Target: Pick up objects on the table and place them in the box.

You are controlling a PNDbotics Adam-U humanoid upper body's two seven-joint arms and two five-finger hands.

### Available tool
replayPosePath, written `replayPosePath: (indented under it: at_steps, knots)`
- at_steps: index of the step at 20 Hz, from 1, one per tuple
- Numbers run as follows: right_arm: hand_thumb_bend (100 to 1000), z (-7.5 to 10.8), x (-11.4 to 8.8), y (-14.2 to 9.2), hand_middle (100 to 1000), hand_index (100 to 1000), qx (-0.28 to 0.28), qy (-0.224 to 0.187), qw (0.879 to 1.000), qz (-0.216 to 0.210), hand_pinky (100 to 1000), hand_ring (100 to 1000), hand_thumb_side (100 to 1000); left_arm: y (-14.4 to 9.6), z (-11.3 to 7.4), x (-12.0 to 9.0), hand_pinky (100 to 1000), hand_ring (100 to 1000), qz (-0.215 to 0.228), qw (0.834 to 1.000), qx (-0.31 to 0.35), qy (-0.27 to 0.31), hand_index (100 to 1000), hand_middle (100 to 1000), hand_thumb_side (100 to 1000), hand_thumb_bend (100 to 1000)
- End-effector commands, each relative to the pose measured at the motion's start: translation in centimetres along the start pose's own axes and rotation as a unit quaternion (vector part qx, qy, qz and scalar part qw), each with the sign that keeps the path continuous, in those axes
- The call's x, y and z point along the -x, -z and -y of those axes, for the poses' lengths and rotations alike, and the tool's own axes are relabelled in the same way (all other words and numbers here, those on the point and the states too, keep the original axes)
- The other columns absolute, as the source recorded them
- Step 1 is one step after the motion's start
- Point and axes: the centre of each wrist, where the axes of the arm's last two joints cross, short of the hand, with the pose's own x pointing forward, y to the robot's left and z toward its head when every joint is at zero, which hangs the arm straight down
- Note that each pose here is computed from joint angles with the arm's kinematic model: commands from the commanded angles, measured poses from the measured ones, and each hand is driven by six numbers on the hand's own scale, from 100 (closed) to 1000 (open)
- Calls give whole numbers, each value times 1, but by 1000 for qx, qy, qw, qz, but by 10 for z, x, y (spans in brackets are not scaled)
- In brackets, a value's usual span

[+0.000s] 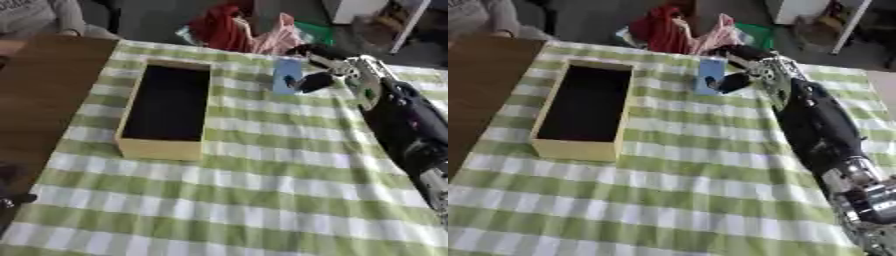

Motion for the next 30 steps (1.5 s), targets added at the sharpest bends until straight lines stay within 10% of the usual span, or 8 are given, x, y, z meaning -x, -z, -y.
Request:
replayPosePath:
  at_steps: [1, 11, 15, 23, 30]
  knots:
    - [140, 12, 6, -3, 945, 1000, 17, -9, 1000, -11, 882, 1000, 537, 2, -2, -7, 650, 876, 13, 1000, 1, 7, 689, 751, 575, 100]
    - [103, 3, 6, -2, 812, 996, 23, -8, 1000, -19, 854, 1000, 479, 3, -1, -7, 650, 877, 14, 1000, 0, 8, 689, 752, 581, 100]
    - [100, 3, 5, -2, 589, 962, 50, -14, 999, -15, 809, 956, 328, 3, -1, -7, 650, 877, 13, 1000, 0, 8, 688, 752, 585, 100]
    - [100, 9, -3, 0, 501, 952, 91, -30, 995, 7, 797, 927, 202, 2, -1, -6, 650, 877, 11, 1000, 1, 6, 688, 751, 583, 100]
    - [100, 51, -63, 15, 517, 960, 137, -72, 977, 144, 808, 915, 170, 0, -1, -4, 650, 876, 6, 1000, 1, 1, 688, 750, 574, 100]
